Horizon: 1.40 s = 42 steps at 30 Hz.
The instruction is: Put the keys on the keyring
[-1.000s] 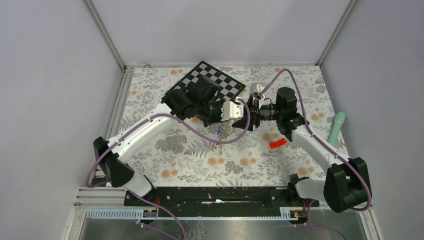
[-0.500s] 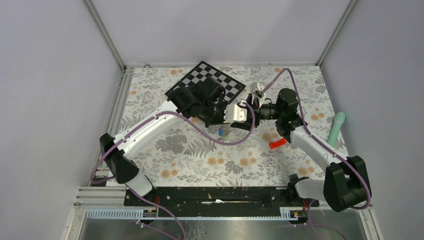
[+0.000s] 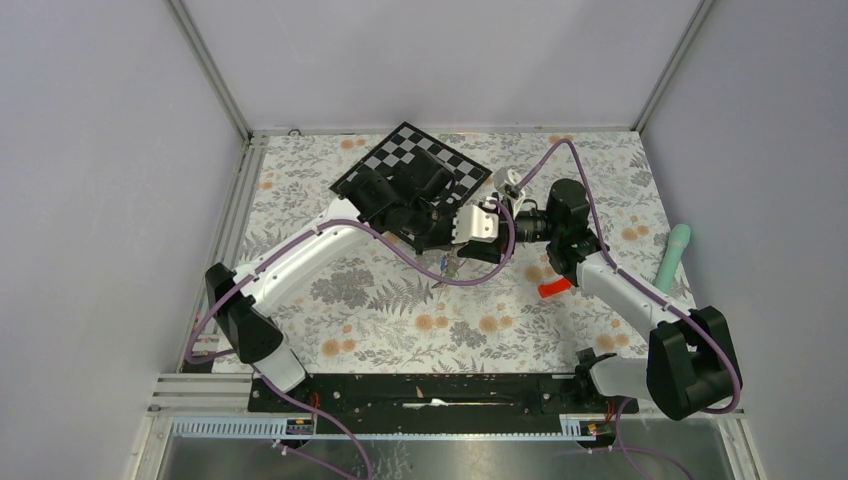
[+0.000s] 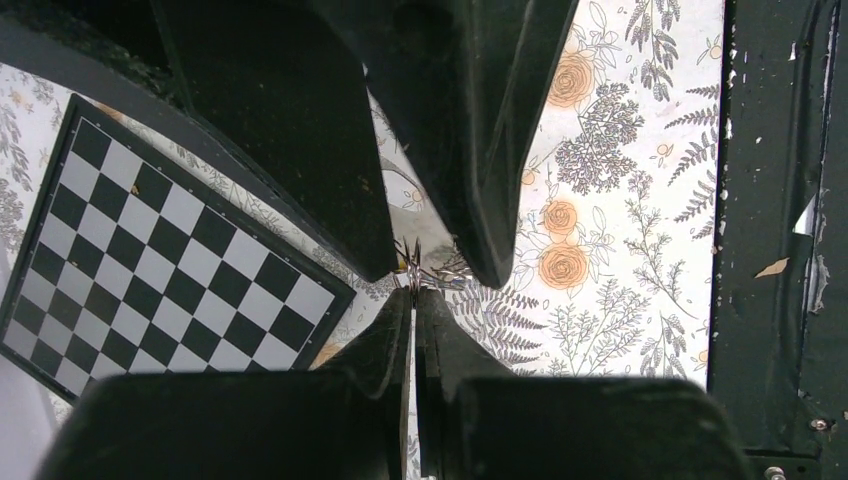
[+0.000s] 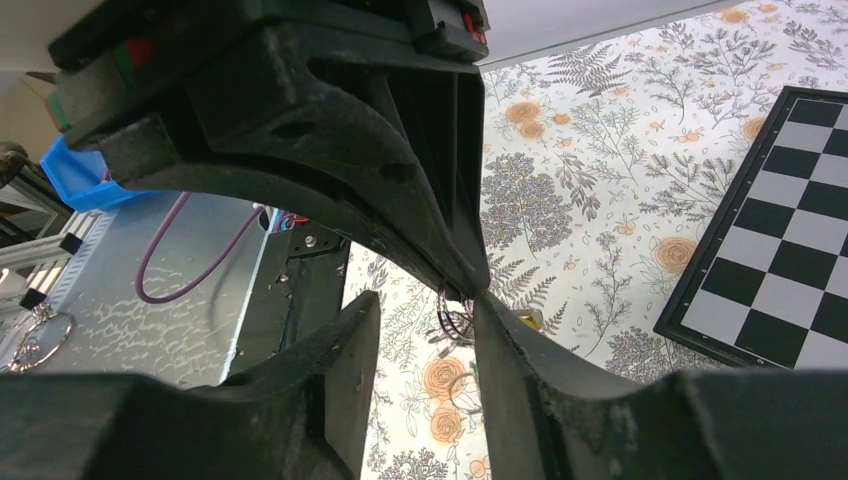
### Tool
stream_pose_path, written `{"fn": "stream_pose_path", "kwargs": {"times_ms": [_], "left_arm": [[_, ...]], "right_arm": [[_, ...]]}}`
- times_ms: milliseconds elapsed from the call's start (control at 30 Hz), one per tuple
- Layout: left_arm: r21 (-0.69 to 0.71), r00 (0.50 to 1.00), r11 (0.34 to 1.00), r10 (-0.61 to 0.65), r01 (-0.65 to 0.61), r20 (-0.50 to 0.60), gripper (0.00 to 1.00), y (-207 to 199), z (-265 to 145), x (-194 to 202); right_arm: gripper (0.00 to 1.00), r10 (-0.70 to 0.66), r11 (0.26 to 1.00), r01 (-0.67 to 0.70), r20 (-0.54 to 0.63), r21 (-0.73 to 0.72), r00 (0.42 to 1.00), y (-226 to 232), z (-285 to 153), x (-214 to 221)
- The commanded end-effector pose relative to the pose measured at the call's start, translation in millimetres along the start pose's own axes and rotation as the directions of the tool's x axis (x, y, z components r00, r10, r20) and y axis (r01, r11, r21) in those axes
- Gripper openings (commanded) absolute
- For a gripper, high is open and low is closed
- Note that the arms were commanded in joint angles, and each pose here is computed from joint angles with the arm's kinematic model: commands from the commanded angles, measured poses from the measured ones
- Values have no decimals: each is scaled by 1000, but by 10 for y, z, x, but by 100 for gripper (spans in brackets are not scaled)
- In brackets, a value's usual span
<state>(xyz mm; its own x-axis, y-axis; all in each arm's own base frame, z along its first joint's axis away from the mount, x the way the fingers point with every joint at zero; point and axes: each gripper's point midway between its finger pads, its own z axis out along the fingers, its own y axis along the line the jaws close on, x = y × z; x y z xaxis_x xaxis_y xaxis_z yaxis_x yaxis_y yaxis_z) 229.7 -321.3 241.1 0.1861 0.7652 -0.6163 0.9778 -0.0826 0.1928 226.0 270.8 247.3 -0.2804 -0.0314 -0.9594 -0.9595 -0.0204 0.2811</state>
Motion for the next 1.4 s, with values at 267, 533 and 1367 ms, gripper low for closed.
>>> {"fn": "stream_pose_path", "kwargs": {"times_ms": [267, 533, 1367], "left_arm": [[-33, 996, 999, 0, 2, 85, 0, 86, -83, -251], [-43, 996, 999, -10, 14, 93, 0, 97, -97, -261], [3, 928, 1000, 4, -6, 374, 55, 164, -423, -111]], "right_arm": [[28, -39, 999, 39, -6, -6, 999, 6, 37, -10], [24, -41, 999, 41, -14, 5, 999, -19, 38, 13], [0, -38, 998, 40, 48, -53, 998, 140, -29, -364]]}}
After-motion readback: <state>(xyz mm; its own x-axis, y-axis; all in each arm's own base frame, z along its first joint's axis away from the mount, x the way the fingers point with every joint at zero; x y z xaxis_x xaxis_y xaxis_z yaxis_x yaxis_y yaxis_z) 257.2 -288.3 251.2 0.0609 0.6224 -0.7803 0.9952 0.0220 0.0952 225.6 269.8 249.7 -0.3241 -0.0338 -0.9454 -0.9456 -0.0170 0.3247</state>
